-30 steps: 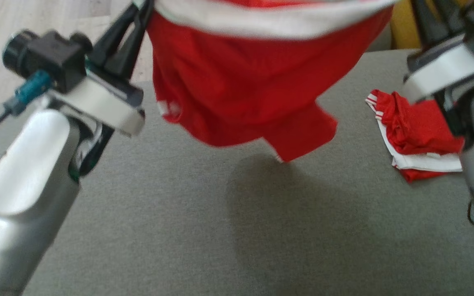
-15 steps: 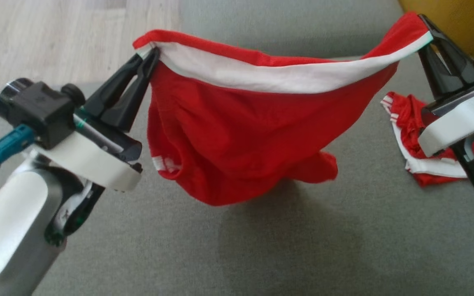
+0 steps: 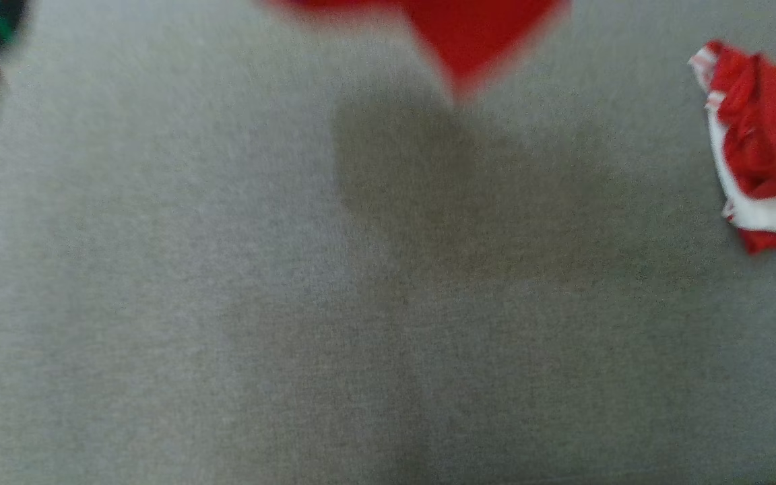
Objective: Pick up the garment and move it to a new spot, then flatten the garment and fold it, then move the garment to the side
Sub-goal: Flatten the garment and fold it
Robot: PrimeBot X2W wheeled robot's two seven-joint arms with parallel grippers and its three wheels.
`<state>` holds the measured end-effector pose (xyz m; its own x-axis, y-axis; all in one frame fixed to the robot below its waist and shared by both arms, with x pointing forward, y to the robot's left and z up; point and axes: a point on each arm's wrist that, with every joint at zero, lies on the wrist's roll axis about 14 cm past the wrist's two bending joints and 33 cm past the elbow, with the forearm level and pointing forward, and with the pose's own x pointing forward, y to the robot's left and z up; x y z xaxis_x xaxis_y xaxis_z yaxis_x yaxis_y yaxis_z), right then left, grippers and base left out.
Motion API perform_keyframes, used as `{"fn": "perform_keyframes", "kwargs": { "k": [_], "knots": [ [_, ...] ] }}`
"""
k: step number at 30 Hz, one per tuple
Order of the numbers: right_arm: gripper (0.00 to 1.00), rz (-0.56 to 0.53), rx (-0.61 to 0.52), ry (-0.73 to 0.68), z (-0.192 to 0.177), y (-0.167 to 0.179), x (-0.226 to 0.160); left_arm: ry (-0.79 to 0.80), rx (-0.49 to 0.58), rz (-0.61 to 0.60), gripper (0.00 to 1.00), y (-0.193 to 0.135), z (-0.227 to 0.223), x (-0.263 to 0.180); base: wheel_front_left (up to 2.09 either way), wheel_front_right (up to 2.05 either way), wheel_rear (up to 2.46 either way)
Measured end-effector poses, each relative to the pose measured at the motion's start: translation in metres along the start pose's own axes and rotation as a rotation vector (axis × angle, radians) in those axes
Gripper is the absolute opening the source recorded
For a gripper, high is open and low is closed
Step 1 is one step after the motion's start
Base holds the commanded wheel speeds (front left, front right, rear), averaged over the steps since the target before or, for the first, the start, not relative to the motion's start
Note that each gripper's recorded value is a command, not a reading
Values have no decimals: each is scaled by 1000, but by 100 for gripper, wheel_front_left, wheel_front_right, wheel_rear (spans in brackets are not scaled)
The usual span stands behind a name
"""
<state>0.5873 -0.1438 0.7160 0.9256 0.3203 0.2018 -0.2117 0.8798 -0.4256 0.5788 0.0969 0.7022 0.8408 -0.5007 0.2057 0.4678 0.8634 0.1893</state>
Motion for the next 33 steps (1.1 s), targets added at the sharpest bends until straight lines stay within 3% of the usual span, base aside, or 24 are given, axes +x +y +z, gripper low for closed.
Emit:
{"fn": "perform_keyframes", "kwargs": {
  "k": [6, 12, 18, 21, 26, 33],
  "knots": [
    [0, -24, 21, -30, -38, 5, 58, -106, 37, 84, 0, 45, -13, 53, 0, 0, 0],
    [0, 17, 61, 150, -132, 36, 57, -28, -27, 44, 0, 23, -87, 66, 0, 0, 0],
    [0, 125, 56, 373, -214, 82, 18, 133, -99, -29, 0, -16, -157, 34, 0, 0, 0],
    [0, 199, 39, 498, -247, 105, -20, 223, -125, -112, 0, -52, -187, -3, 0, 0, 0],
    [0, 259, 23, 617, -262, 113, -63, 304, -160, -173, 0, -82, -201, -54, 0, 0, 0],
    [0, 358, 25, 735, -255, 120, -117, 368, -181, -234, 0, -114, -198, -112, 0, 0, 0]
  ]
}}
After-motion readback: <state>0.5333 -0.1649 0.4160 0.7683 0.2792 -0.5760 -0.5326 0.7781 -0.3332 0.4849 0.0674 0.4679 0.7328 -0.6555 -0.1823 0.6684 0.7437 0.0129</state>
